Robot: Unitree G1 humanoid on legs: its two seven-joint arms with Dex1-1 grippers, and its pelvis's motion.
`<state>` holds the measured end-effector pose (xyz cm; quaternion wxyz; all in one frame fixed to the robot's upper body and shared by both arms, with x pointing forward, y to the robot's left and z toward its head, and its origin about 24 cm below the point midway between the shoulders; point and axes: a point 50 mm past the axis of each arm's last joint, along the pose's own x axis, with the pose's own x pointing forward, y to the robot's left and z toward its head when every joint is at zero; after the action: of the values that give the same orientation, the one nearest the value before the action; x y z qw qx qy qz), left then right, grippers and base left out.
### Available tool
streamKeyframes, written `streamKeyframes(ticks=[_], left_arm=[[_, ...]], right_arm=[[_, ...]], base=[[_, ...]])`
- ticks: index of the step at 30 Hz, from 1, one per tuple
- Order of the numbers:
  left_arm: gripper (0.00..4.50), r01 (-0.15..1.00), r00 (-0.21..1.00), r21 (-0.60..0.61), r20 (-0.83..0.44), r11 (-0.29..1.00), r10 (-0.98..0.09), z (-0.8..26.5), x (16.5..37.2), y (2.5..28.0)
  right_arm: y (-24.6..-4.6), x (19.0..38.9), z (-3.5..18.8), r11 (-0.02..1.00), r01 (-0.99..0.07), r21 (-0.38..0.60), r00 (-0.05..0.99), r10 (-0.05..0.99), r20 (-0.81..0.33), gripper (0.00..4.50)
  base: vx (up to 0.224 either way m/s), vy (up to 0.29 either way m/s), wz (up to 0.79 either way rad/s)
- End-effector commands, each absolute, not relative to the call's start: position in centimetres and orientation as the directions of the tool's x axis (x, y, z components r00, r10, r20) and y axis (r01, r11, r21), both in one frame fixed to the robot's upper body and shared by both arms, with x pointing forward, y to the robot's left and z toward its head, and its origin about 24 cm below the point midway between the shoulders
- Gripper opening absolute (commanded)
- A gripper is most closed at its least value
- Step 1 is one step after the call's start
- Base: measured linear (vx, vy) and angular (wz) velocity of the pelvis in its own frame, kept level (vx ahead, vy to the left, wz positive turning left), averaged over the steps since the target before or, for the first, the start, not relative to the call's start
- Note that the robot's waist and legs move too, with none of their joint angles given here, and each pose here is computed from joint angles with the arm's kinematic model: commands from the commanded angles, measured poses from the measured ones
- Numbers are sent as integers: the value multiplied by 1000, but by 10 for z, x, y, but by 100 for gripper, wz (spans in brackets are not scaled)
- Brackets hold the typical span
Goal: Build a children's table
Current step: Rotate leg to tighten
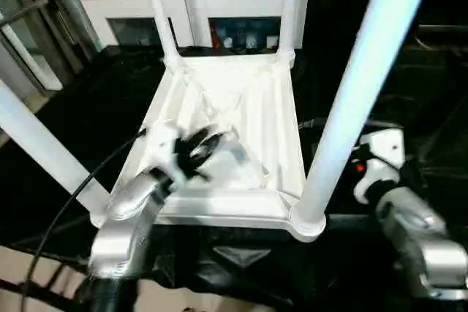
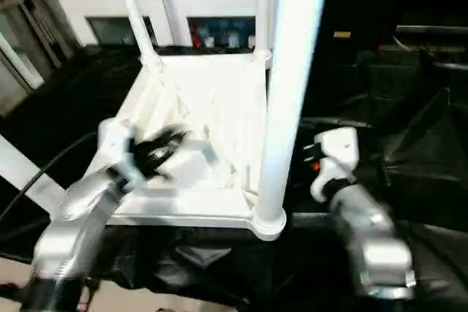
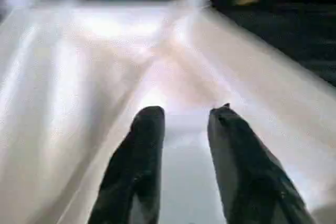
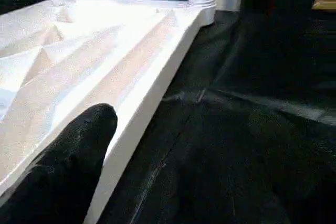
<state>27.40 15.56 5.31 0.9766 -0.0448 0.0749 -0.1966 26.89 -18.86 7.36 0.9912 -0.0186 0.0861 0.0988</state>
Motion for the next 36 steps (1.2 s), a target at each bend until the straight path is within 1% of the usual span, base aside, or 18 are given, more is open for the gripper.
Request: streamKeyframes(ticks=[1, 3, 6, 8, 9, 11, 13, 18, 19, 21, 23, 24, 27, 29, 33, 34, 35, 36], left_arm=[[188, 318, 942, -76, -87, 945, -324, 63, 269, 162], [188, 266, 963, -62, -22, 962, -268, 71, 261, 165], [188, 228, 973, -38, 32, 973, -227, 76, 253, 165], [188, 214, 977, -49, 15, 976, -214, 75, 249, 165], [188, 209, 978, -48, -10, 977, -209, 74, 247, 165], [188, 188, 982, -1, -13, 982, -188, 72, 245, 166], [188, 168, 986, 36, -13, 985, -167, 68, 242, 168], [188, 161, 987, 49, -37, 986, -159, 65, 236, 167], [188, 128, 991, 26, -29, 991, -127, 65, 232, 168], [188, 115, 993, 41, -42, 993, -113, 63, 229, 168], [188, 134, 990, 63, -40, 989, -132, 63, 225, 166], [188, 142, 989, 62, -44, 988, -140, 61, 218, 163], [188, 159, 986, 55, -66, 986, -155, 57, 215, 158], [188, 161, 984, 37, -81, 986, -158, 54, 216, 157], [188, 176, 978, 83, -130, 981, -165, 46, 213, 164], [188, 207, 972, 63, -129, 976, -197, 45, 213, 163], [188, 213, 971, 59, -128, 975, -204, 46, 213, 163], [217, 236, 966, 46, -122, 971, -229, 46, 213, 163]], right_arm=[[-190, 267, 78, 988, -147, -46, 978, 138, -158, 450], [-191, 267, 73, 992, -109, -58, 976, 96, -195, 450], [-188, 263, 66, 985, -140, -102, 966, 113, -233, 450], [-190, 261, 59, 990, -114, -78, 962, 90, -256, 450], [-193, 260, 55, 996, -69, -48, 961, 53, -272, 450], [-199, 257, 50, 999, -20, -45, 958, 7, -287, 450], [-202, 256, 50, 999, -4, -43, 959, -9, -282, 450], [-203, 257, 55, 999, -2, -36, 968, -7, -249, 450], [-207, 260, 58, 999, -19, -51, 974, 7, -227, 450], [-215, 261, 60, 997, -8, -78, 976, -10, -219, 450], [-222, 260, 63, 997, 12, -77, 976, -29, -214, 450], [-235, 256, 64, 996, 55, -75, 974, -71, -215, 450], [-247, 250, 63, 993, 68, -94, 971, -87, -224, 450], [-249, 247, 64, 993, 57, -102, 971, -79, -226, 450], [-236, 240, 63, 991, -101, -88, 967, 77, -245, 450], [-232, 240, 62, 987, -141, -81, 961, 116, -251, 450], [-231, 240, 61, 986, -145, -79, 960, 121, -251, 450], [-228, 240, 60, 985, -159, -70, 958, 137, -252, 450]], base=[[0, 0, 0], [0, 0, 0], [0, 0, 0], [-26, 12, -9], [-55, 20, -20], [-7, 60, -48], [1, 101, -50], [-37, 166, -46], [-39, 113, -6], [-30, 65, 2], [-28, -15, 2], [-57, -30, 5], [-42, -73, 5], [-20, -31, 3], [0, 0, 0], [0, 0, 0], [0, 0, 0], [0, 0, 0]])
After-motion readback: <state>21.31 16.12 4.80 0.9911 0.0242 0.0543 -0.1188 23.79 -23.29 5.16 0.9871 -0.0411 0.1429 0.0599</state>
